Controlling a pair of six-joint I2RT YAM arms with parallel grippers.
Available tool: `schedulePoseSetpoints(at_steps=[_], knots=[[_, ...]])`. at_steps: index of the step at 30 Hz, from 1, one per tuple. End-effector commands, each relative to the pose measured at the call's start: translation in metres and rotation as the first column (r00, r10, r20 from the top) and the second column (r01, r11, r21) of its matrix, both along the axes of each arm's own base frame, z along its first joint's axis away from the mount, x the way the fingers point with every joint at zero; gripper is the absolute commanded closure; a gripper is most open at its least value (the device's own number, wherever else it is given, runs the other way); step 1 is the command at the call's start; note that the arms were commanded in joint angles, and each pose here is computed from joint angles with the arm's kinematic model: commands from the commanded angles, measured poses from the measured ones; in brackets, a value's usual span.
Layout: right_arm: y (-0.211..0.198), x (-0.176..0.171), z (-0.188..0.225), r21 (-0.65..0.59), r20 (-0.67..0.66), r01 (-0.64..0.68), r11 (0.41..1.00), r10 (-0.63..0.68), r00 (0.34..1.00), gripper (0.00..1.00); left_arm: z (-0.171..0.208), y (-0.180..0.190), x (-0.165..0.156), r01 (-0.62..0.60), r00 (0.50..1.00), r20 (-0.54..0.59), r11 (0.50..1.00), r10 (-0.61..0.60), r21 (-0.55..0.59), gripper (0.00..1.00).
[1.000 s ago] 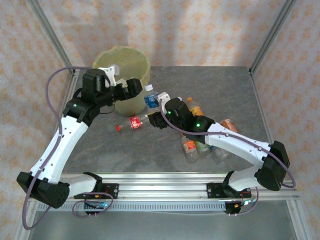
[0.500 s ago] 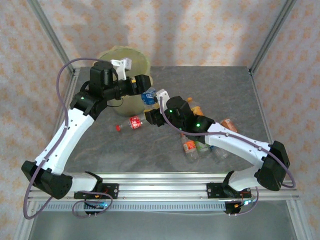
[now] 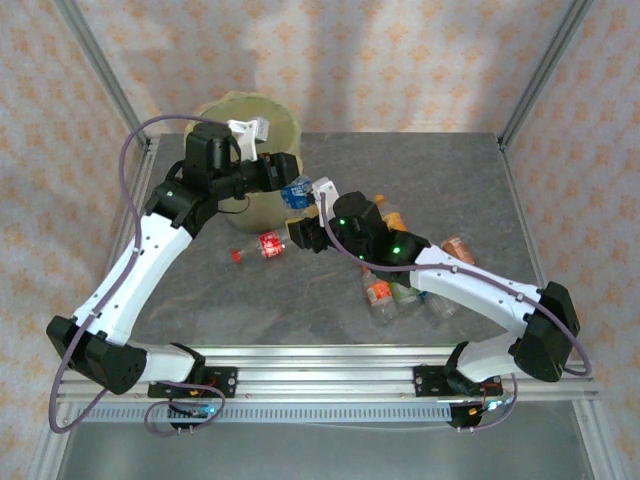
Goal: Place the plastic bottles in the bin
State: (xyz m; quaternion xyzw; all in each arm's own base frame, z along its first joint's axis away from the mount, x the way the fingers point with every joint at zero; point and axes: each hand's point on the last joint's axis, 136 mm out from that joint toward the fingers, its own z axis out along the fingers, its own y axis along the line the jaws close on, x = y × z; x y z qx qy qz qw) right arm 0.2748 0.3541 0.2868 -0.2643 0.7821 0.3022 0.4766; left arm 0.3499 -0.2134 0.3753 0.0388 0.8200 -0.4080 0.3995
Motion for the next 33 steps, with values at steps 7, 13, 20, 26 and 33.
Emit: schedulePoseSetpoints(at_steps=[7,13,20,26,33], knots=[[-0.004,0.004,0.038,0.085,0.042,0.039,0.996,-0.042,0.998,0.42,0.029,0.0,-0.002,-0.004,0.996,0.089,1.0,0.004,0.002,0.92],[-0.018,0.005,0.045,0.083,0.026,0.096,0.992,-0.099,0.995,0.01,0.052,0.02,0.006,-0.105,0.98,0.177,0.99,0.087,0.096,0.94],[-0.047,0.007,0.054,0.059,0.009,0.216,0.975,-0.217,0.976,0.01,0.092,0.059,0.022,-0.299,0.924,0.308,0.931,0.228,0.208,0.94],[-0.095,0.018,0.055,-0.015,0.001,0.428,0.904,-0.428,0.904,0.01,0.112,0.103,0.048,-0.478,0.856,0.377,0.821,0.355,0.312,0.93],[-0.168,0.033,0.037,-0.063,-0.075,0.654,0.754,-0.657,0.75,0.01,0.107,0.142,0.09,-0.564,0.819,0.391,0.716,0.42,0.412,0.92]])
